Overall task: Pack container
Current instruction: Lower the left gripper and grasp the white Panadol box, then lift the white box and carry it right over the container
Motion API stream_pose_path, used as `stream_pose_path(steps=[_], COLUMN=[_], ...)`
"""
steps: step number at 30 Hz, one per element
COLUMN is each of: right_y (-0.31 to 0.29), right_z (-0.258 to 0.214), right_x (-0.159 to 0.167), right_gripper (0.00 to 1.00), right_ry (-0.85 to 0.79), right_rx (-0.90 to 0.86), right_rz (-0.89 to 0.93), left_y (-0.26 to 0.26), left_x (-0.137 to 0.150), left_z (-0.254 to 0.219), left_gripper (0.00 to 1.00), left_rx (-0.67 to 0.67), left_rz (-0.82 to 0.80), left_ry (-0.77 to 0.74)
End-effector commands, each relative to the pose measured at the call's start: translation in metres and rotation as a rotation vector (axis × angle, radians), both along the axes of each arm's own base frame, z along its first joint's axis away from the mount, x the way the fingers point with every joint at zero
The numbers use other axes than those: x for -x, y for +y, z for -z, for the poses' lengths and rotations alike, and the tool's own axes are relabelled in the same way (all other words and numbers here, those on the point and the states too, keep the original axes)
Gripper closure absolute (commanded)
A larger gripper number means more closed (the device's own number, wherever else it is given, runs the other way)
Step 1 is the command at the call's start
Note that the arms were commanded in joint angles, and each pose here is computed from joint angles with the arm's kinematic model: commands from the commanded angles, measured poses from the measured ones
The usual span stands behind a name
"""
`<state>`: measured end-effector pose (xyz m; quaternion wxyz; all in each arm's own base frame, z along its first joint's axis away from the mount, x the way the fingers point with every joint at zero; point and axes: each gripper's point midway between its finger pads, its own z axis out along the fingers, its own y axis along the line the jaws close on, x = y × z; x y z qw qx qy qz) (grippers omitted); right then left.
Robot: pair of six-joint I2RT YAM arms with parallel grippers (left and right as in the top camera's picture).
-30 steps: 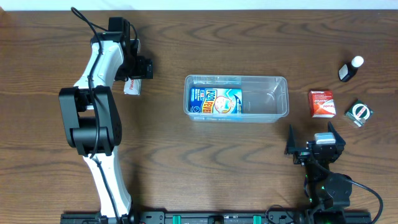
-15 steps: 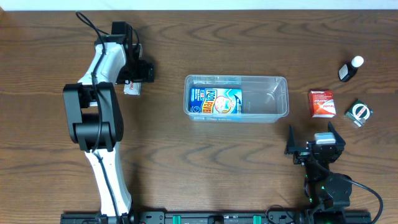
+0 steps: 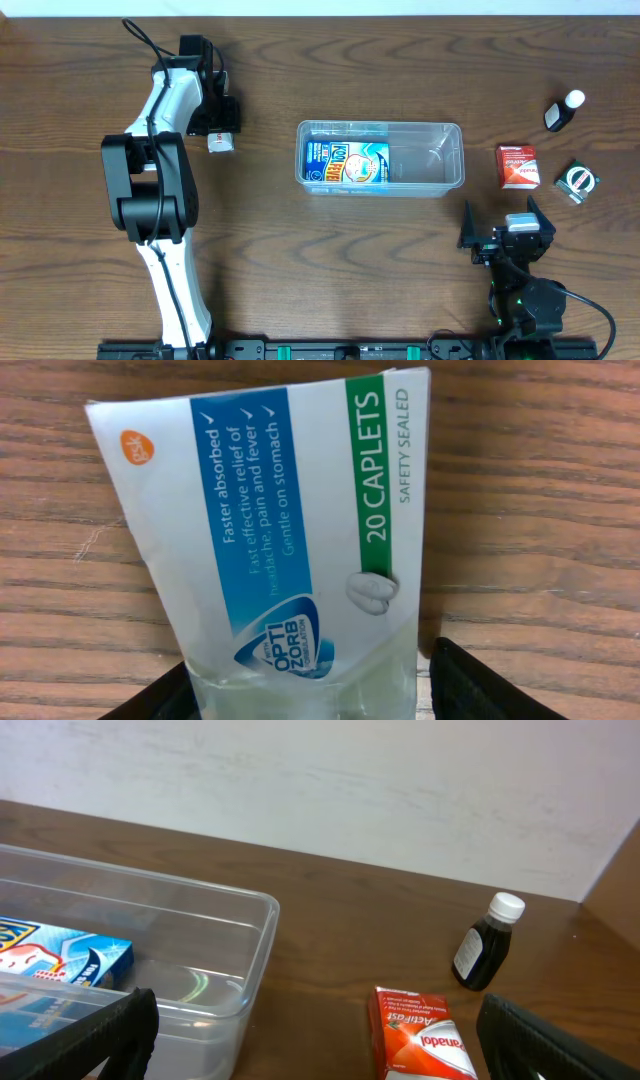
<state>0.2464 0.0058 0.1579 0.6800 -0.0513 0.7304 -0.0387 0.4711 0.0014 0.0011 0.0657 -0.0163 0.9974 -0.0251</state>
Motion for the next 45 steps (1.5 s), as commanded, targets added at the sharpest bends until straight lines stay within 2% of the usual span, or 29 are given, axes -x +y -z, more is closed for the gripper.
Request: stream_pose_path(steps=[1,8,28,37,42,45], right_y=[-0.002,-0.002,-0.002,-0.002,-0.002,-0.002], right_z=[0.000,0.000,0.000,0.000,0.000,0.000], right_x=[0.000,0.000,0.000,0.000,0.000,0.000], right_gripper=[0.01,0.01,0.01,0.01,0.01,0.01], right_ry=[0.000,0.000,0.000,0.000,0.000,0.000], right_rx=[0.004,0.004,0.004,0.004,0.004,0.004], right_rz=[0.007,0.007,0.007,0.007,0.007,0.007], left_y=[-0.001,0.013,0.013,0.007,-0.016,-0.048], left_x=[0.003,-0.001,-0.006,-0.017,-0.011,-0.001], left_z=[0.001,-0.009,-0.019,-0.084,-0.131,-0.161], left_gripper=[0.37,0.44,0.50,0.50,0.51,0.50], left_rx=[0.012,-0.077,-0.083,-0.101,-0.121,-0.091], left_rz=[0.000,0.041,0.073,0.142,0.276,0.402], left_ry=[0.009,-0.019,-0.052,-0.202,-0.287,-0.341])
